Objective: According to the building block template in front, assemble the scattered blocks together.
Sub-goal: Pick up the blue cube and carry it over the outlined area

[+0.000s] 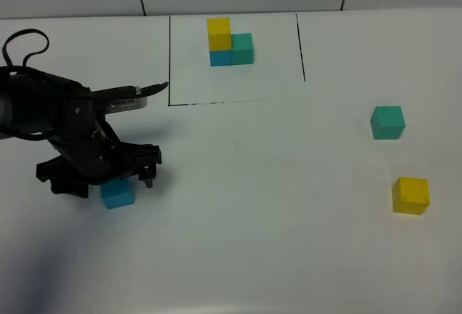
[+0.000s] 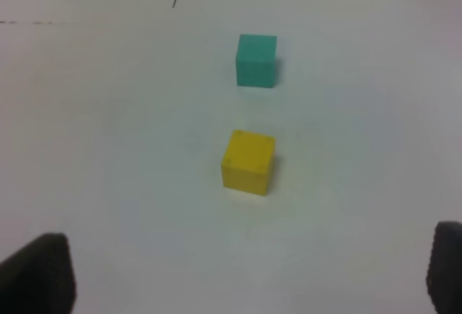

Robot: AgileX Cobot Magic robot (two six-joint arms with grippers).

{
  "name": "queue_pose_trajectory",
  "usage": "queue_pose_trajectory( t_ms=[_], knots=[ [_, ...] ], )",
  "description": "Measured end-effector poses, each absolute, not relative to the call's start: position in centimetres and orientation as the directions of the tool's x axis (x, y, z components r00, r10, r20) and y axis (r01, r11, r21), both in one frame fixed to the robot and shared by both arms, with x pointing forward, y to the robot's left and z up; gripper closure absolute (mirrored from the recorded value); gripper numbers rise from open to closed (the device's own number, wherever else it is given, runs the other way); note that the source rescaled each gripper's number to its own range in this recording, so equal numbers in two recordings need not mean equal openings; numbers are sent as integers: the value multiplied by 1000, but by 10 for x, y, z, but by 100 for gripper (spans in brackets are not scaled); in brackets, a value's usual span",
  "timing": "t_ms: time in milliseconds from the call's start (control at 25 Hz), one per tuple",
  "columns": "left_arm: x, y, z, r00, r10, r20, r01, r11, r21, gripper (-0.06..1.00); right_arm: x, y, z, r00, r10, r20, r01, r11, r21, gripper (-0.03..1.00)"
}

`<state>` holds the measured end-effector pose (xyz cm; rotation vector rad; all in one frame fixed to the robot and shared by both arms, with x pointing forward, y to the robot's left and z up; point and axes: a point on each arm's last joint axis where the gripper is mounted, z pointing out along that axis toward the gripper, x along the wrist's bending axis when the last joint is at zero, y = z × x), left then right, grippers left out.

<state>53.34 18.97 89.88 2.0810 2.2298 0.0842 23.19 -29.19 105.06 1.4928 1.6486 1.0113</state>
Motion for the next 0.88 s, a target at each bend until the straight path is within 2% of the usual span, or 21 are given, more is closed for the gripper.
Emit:
queue_pose_trajectory(
  t_ms=[120,240,280,520,680,880],
  knots=[
    [534,190,897,-65,998,-26,993,68,101,39,232,-292,1051,-107,994,13,462,38,886,0],
    [534,190,897,-59,998,-27,992,61,107,88,232,-292,1051,-107,994,13,462,38,886,1],
    [535,189,897,-45,999,-26,993,47,108,94,232,-292,1051,-107,994,13,462,38,886,1],
    [552,183,918,135,991,-5,984,-134,114,94,232,-292,1051,-107,994,13,462,38,886,2],
    [574,171,953,367,930,13,918,-365,155,94,232,-292,1051,-107,994,13,462,38,886,2],
    [594,146,977,674,738,27,733,-673,98,94,232,-292,1051,-107,994,13,462,38,886,3]
  ],
)
